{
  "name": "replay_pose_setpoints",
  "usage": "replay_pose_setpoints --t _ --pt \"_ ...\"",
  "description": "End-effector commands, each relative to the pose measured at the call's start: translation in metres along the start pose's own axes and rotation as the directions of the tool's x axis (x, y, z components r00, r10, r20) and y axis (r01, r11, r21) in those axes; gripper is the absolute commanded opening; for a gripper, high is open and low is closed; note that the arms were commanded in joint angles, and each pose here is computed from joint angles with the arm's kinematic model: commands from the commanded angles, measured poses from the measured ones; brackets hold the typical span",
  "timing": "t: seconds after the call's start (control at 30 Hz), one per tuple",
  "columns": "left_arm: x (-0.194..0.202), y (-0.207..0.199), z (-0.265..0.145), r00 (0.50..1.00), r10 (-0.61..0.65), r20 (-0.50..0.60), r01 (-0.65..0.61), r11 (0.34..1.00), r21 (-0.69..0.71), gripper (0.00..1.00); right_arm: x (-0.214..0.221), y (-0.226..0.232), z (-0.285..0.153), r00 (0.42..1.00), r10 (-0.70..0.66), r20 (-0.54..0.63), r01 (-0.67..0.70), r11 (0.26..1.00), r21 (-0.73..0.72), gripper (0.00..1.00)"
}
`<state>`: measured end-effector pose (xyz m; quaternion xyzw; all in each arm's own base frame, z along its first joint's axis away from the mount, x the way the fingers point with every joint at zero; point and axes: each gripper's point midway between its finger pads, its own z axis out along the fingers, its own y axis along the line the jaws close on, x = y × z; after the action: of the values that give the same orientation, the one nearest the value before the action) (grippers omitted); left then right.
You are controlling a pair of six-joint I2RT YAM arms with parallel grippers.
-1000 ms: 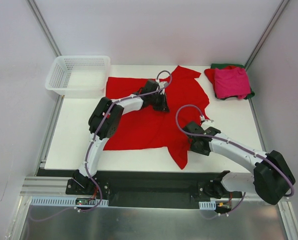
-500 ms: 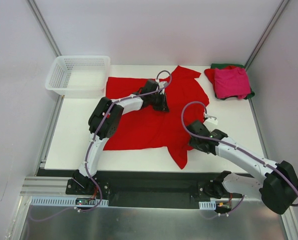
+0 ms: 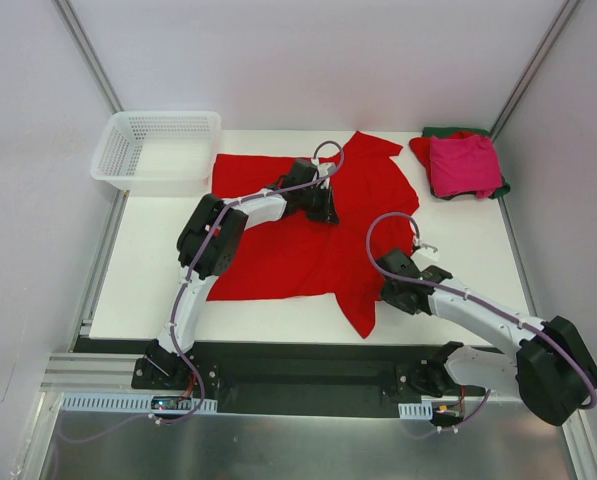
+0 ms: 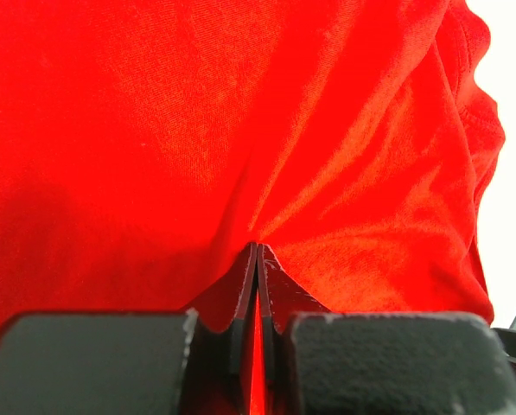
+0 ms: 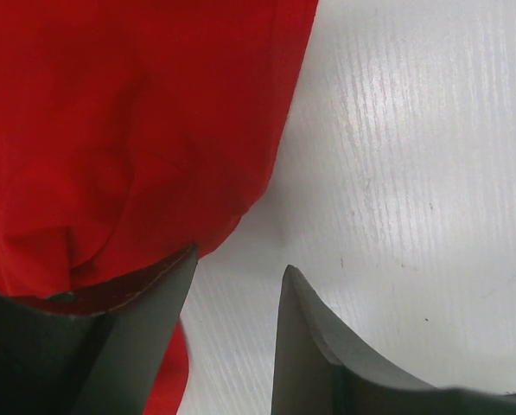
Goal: Fold and stack the t-shirts
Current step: Flatten out the tshirt
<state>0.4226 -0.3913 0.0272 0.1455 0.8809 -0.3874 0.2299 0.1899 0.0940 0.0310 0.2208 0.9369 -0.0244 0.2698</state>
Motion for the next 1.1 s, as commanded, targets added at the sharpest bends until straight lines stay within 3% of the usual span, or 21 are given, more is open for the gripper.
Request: replay_pose_setpoints --t 0.0,0.33,1.07 --pt "0.001 0.009 -0.011 1.000 0.006 -0.006 -0.006 0.999 -0.039 0.00 -0.006 0.010 0.000 0.997 0.074 0.021 -0.073 0.996 -0.049 0.49" --pt "0.001 0.010 -0.008 1.000 0.003 -0.008 -0.003 0.999 -0.035 0.00 -0.022 0.003 -0.014 0.991 0.107 0.086 -0.101 0.992 -0.079 0.48" --pt "-0.002 0.011 -0.011 1.000 0.004 -0.002 -0.004 0.999 -0.035 0.00 -0.022 0.007 0.010 0.988 0.127 0.089 -0.120 0.990 -0.080 0.49"
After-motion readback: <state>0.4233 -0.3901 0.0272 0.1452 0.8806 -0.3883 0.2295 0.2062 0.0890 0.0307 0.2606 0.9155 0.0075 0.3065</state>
